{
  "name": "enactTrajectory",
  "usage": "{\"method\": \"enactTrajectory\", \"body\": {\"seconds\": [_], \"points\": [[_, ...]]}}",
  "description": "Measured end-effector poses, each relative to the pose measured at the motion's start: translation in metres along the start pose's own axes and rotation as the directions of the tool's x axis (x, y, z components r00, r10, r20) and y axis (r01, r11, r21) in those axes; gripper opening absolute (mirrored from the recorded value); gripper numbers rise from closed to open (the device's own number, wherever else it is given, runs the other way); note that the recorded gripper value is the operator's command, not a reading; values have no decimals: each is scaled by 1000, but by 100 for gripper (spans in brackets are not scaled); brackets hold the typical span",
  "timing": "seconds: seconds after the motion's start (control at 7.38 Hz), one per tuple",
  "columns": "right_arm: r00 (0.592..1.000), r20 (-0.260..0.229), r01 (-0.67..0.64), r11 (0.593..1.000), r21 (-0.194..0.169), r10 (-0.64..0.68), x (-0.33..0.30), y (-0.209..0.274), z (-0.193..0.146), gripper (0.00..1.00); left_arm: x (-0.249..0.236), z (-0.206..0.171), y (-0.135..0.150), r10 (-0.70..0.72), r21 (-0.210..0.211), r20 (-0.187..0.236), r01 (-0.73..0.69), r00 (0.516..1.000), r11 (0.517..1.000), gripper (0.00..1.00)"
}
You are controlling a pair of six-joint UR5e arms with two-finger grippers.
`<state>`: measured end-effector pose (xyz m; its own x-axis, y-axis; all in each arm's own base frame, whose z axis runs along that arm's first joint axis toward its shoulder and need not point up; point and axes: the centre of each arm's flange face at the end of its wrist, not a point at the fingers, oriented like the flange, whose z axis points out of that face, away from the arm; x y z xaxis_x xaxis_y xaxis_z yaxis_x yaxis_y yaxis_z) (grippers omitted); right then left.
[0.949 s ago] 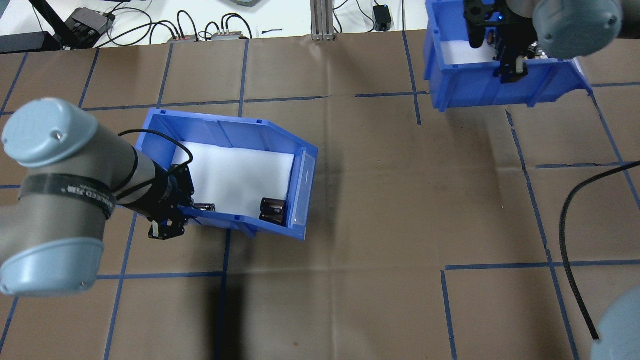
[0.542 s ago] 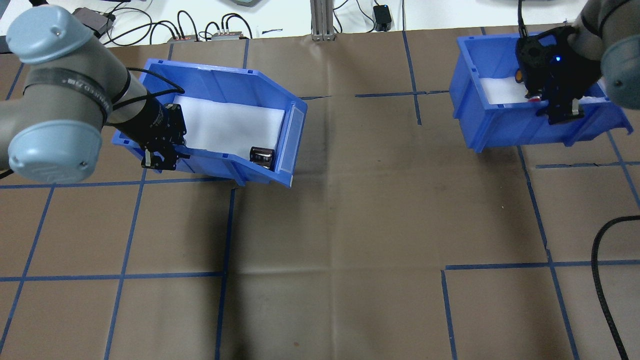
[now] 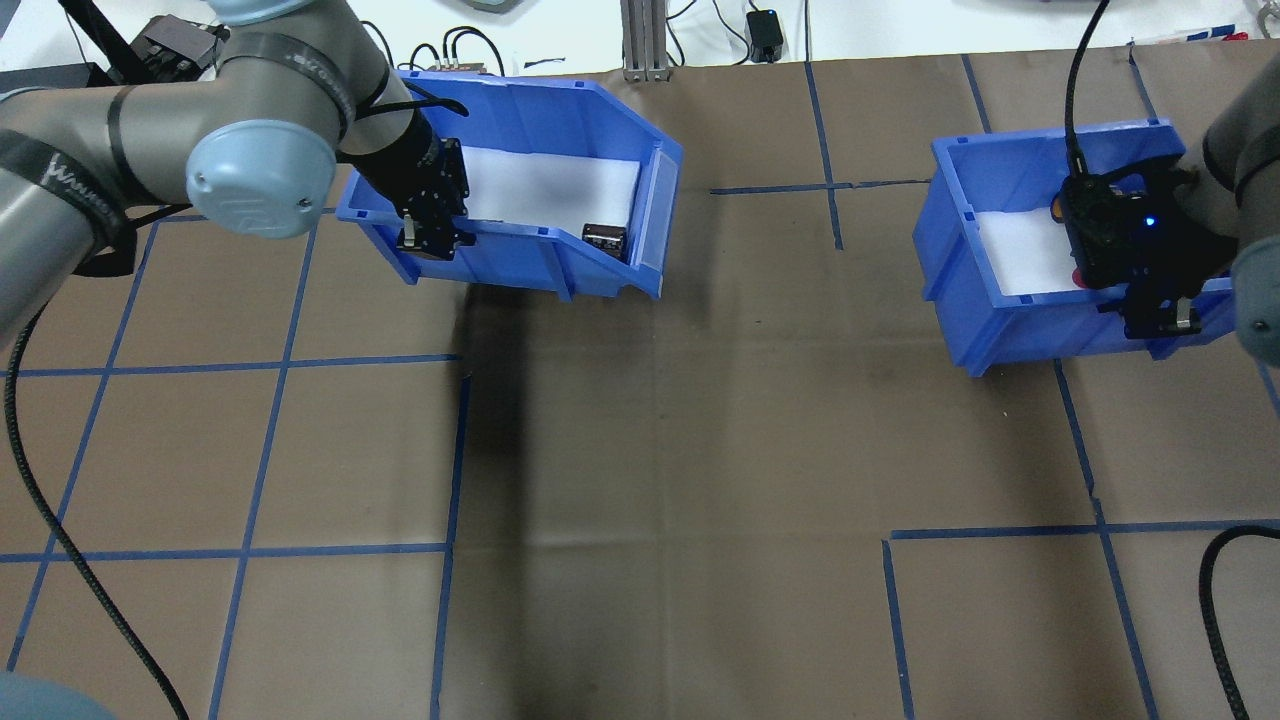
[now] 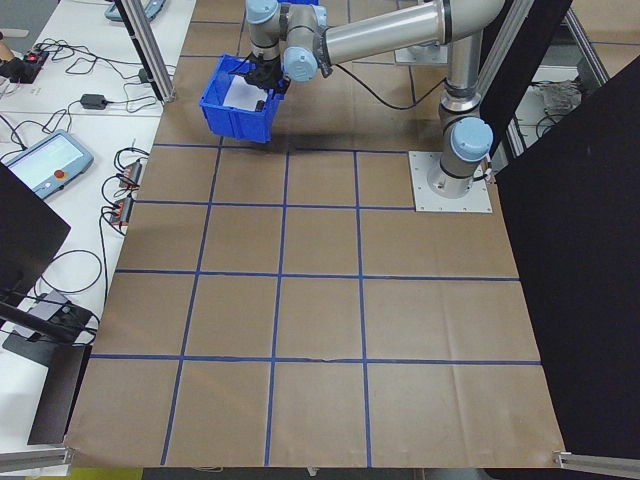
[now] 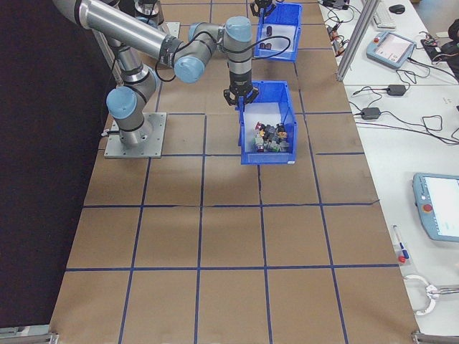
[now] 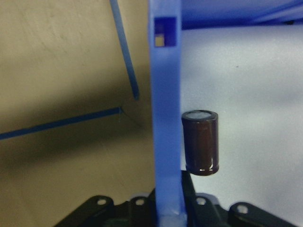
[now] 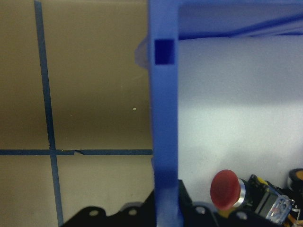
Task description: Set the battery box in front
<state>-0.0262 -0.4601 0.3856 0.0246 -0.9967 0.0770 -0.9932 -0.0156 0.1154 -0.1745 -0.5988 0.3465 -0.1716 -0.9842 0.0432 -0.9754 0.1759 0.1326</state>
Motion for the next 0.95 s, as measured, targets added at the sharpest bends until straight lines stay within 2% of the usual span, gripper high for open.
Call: {"method": "enactTrajectory", "body": {"seconds": [0.54, 0.95], "points": [[1000, 13, 1, 1000, 23, -1, -8, -4, 10, 0, 26, 56, 91, -97, -7, -15, 97, 995, 995, 0], [1000, 31, 2, 999, 32, -3, -20, -10, 19, 0, 35, 89, 128, -105, -14, -30, 105, 994, 994, 0]]}}
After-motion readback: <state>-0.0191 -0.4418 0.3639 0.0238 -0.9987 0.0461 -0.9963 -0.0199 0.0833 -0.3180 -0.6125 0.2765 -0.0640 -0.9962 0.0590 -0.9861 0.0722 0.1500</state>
